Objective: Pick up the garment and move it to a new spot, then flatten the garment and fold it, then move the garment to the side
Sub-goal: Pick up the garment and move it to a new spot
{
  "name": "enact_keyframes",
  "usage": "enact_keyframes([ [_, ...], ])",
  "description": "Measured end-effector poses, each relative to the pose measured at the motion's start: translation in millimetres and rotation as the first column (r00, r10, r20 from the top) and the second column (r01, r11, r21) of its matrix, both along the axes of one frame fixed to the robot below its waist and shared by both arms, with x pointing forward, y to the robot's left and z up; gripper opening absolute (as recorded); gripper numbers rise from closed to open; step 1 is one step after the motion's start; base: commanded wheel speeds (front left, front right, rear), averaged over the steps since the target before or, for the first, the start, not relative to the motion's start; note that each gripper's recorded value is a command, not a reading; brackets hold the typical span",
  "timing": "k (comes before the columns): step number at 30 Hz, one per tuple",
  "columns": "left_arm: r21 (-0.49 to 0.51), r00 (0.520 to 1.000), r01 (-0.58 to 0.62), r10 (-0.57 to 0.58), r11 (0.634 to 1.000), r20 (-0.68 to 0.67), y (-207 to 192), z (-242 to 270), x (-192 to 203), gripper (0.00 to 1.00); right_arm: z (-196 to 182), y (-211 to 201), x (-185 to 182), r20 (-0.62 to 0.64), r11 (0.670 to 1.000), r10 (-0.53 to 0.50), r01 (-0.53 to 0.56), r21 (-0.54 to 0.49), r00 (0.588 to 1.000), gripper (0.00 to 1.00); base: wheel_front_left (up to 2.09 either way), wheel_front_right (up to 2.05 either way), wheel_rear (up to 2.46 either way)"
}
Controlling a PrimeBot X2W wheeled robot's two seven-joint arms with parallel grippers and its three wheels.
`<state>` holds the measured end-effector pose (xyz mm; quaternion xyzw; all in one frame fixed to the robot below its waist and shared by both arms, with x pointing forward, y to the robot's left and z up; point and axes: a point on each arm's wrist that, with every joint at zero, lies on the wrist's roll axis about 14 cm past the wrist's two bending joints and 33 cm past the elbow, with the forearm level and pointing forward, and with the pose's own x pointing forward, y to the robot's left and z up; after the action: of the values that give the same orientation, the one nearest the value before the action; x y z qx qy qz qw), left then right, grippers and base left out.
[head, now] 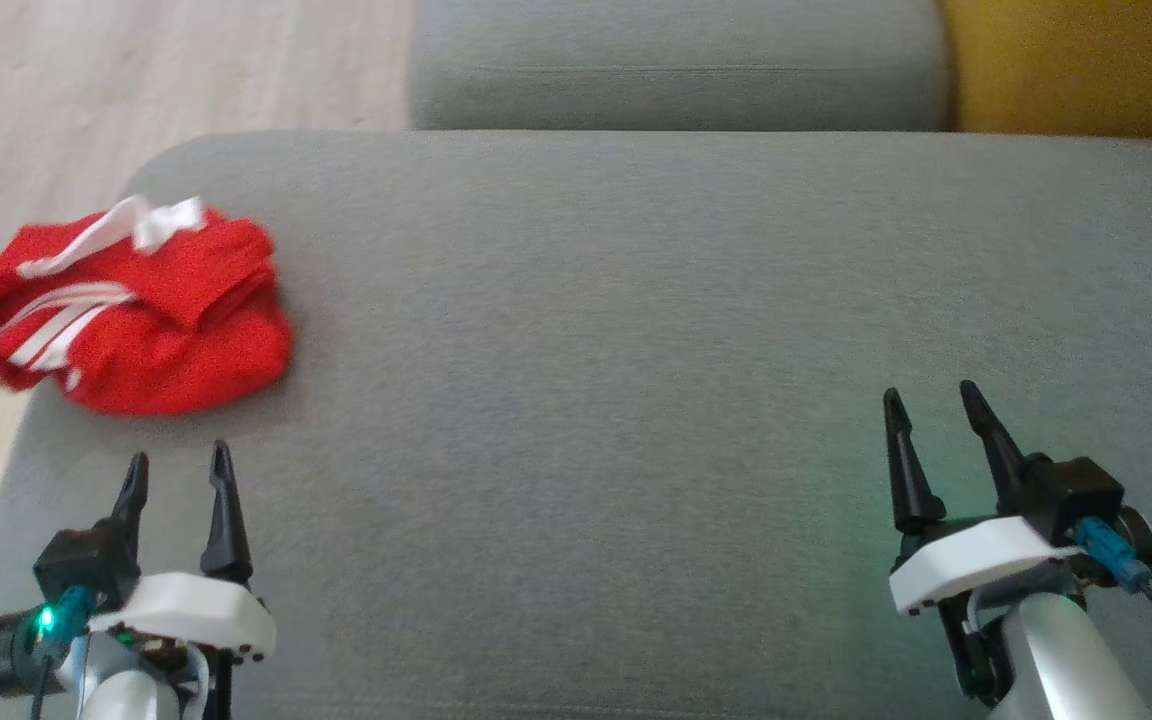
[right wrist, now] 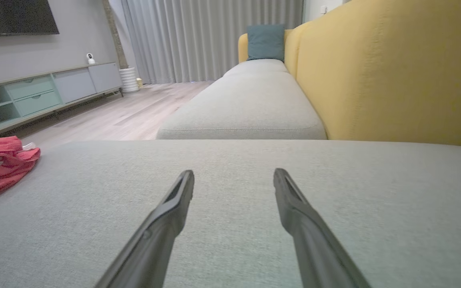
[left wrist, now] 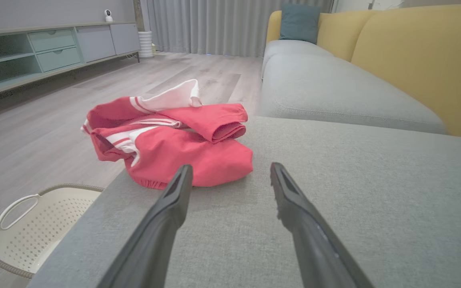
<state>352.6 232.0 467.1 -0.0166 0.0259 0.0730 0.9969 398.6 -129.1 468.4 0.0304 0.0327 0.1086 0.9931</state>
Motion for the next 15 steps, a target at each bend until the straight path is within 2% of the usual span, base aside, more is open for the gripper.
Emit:
enact_keyframes([
  [8,0.001,0.988,-0.147,0.147,0.989,0.04,44,14,-25,1.0,2,70,19,0.007,0.982,0.189,-0.189,0.008,0.982,1.0,0.0,0.0,0.0],
  [12,0.006,0.971,-0.234,0.234,0.972,0.045,67,16,-44,1.0,8,101,27,0.024,0.964,0.263,-0.263,0.019,0.965,1.0,0.0,0.0,0.0],
  [15,0.01,0.946,-0.323,0.323,0.946,0.041,90,16,-66,1.0,7,122,28,0.021,0.95,0.311,-0.311,0.025,0.95,1.0,0.0,0.0,0.0],
])
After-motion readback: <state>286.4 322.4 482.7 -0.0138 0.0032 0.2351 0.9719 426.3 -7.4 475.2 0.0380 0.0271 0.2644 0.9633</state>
